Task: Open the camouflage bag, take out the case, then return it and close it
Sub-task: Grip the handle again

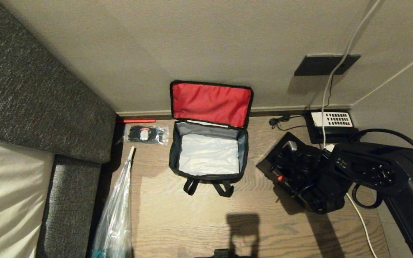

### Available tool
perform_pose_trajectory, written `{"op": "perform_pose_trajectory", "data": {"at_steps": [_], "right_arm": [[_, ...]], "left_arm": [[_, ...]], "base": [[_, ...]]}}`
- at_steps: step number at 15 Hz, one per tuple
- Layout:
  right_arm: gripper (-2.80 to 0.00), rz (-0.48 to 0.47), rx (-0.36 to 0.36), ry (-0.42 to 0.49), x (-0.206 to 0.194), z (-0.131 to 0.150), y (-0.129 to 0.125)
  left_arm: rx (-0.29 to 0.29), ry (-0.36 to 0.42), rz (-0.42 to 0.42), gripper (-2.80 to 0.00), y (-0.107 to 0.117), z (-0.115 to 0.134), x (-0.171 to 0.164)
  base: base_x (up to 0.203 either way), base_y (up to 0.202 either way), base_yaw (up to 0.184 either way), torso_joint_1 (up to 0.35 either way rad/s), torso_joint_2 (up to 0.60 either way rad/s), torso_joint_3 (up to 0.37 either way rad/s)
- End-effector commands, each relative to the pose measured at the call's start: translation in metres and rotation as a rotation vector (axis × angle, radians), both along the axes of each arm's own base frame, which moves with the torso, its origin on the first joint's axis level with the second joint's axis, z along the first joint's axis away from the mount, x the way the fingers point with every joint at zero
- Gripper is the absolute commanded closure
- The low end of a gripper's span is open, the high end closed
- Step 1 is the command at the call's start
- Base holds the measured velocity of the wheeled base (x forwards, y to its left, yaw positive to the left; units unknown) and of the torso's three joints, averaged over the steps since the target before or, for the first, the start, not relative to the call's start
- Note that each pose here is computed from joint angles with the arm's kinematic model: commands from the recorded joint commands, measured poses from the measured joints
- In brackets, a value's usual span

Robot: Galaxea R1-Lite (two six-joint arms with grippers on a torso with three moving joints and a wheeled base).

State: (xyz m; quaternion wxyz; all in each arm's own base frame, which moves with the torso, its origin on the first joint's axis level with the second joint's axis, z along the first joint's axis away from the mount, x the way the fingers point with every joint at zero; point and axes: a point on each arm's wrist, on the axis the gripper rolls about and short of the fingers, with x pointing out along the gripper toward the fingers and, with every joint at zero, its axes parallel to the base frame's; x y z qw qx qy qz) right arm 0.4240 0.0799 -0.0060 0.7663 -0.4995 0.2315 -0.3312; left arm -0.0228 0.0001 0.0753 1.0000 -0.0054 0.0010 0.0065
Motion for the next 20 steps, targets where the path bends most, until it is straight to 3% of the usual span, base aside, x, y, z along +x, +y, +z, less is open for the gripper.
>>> {"op": "perform_pose_trajectory", "data": {"at_steps": [1, 7, 8, 15, 20], "right_arm": [[-2.80, -0.011, -0.003, -0.005, 0.003, -0.001, -0.003], [-2.80, -0.024, -0.023, 0.013, 0.008, -0.004, -0.010], [0.00, -0.021, -0.025, 0.022, 0.007, -0.006, -0.010], [0.00, -0.015, -0.026, 0.058, -0.005, -0.009, -0.010], [0.00, 0.005, -0.019, 0.043, -0.026, 0.021, -0.006]], "left_arm": [[-0.001, 0.001, 0.001, 0.00, 0.000, -0.001, 0.000], [-0.001, 0.001, 0.000, 0.00, 0.000, -0.001, 0.000], [-0.001, 0.001, 0.001, 0.00, 0.000, -0.001, 0.000], [0.000, 0.001, 0.001, 0.00, 0.000, -0.001, 0.000], [-0.001, 0.001, 0.001, 0.00, 0.000, -0.001, 0.000]], "base": [[0.000, 0.000, 0.000, 0.000, 0.00, 0.000], [0.000, 0.000, 0.000, 0.000, 0.00, 0.000], [0.000, 0.000, 0.000, 0.000, 0.00, 0.000], [0.000, 0.000, 0.000, 0.000, 0.00, 0.000], [0.000, 0.000, 0.000, 0.000, 0.00, 0.000]]}}
